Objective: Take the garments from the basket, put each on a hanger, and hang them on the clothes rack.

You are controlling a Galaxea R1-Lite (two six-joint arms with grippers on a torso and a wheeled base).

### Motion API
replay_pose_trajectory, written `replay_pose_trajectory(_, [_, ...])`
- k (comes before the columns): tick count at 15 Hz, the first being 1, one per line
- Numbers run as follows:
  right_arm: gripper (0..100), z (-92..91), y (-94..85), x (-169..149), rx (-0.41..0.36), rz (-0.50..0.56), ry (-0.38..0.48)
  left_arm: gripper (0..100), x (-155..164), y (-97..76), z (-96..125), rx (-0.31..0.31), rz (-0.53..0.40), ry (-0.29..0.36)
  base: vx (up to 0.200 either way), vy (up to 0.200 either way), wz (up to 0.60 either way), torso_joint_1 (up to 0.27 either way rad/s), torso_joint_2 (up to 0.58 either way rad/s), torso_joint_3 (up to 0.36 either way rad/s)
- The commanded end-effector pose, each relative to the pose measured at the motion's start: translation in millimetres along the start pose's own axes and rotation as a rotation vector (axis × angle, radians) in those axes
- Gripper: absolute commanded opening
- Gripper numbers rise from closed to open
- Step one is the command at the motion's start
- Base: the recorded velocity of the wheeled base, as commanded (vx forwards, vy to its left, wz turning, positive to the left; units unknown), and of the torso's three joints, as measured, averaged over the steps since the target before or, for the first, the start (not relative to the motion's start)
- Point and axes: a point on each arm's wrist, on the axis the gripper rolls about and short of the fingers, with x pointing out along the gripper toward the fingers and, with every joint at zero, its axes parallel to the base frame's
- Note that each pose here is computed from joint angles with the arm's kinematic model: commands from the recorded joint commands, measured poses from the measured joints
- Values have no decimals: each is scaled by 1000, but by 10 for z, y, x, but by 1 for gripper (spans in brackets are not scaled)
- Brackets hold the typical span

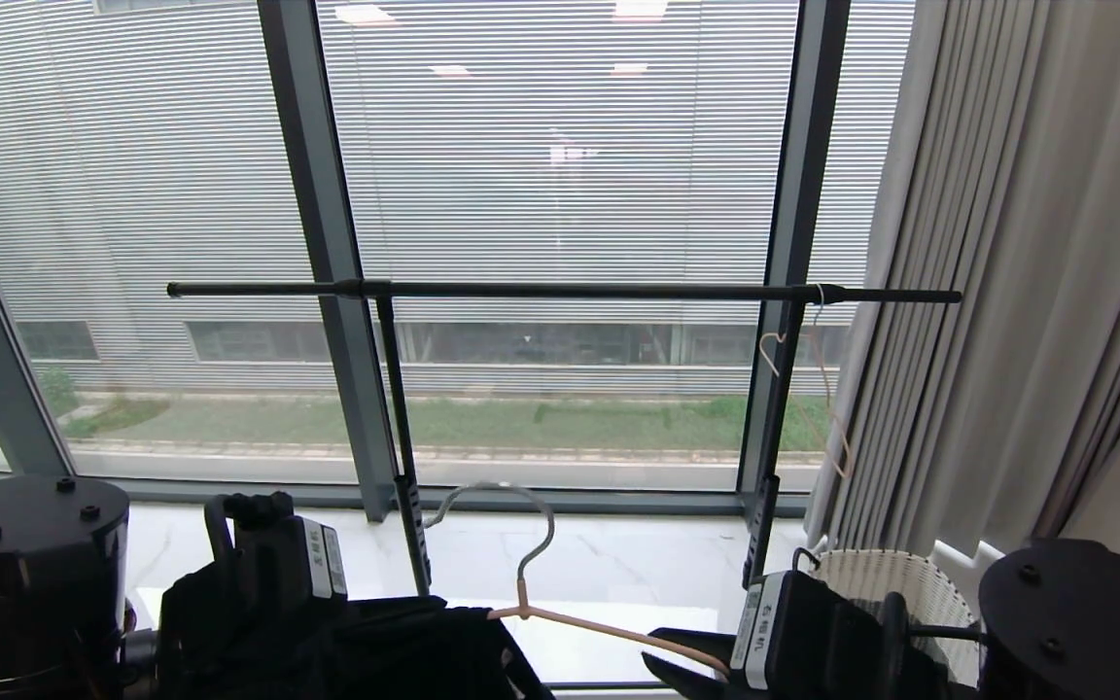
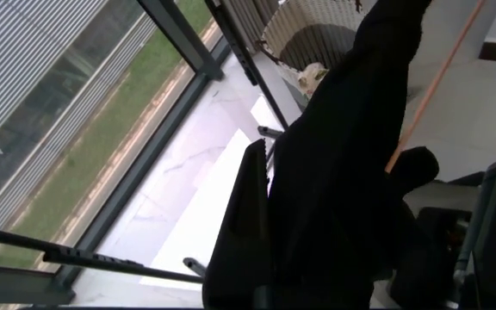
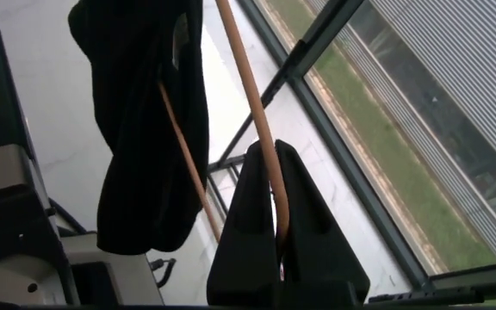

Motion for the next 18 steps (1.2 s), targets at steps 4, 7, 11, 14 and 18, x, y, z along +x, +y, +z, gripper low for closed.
replay_pose_trajectory(4, [100,-73,-47,0,9,-41,34,0,1,20,-28,-7,35,26,0,0,0,0,0,0])
replay_pose_trajectory(7, [100,-163,-57,-52,10,-49,63,0,-75,161,-203,-70,138,97,0,0,0,0,0,0])
replay_pose_trajectory(11, [100,-197,-53,-50,10,-48,77,0,-217,232,-456,-126,241,192,0,0,0,0,0,0])
replay_pose_trajectory(14, [100,-227,-39,-13,11,-39,93,0,-176,382,-379,-177,332,207,0,0,0,0,0,0])
replay_pose_trajectory(18, [100,-287,-10,124,133,-36,133,0,-212,627,-11,-274,412,47,0,0,0,0,0,0])
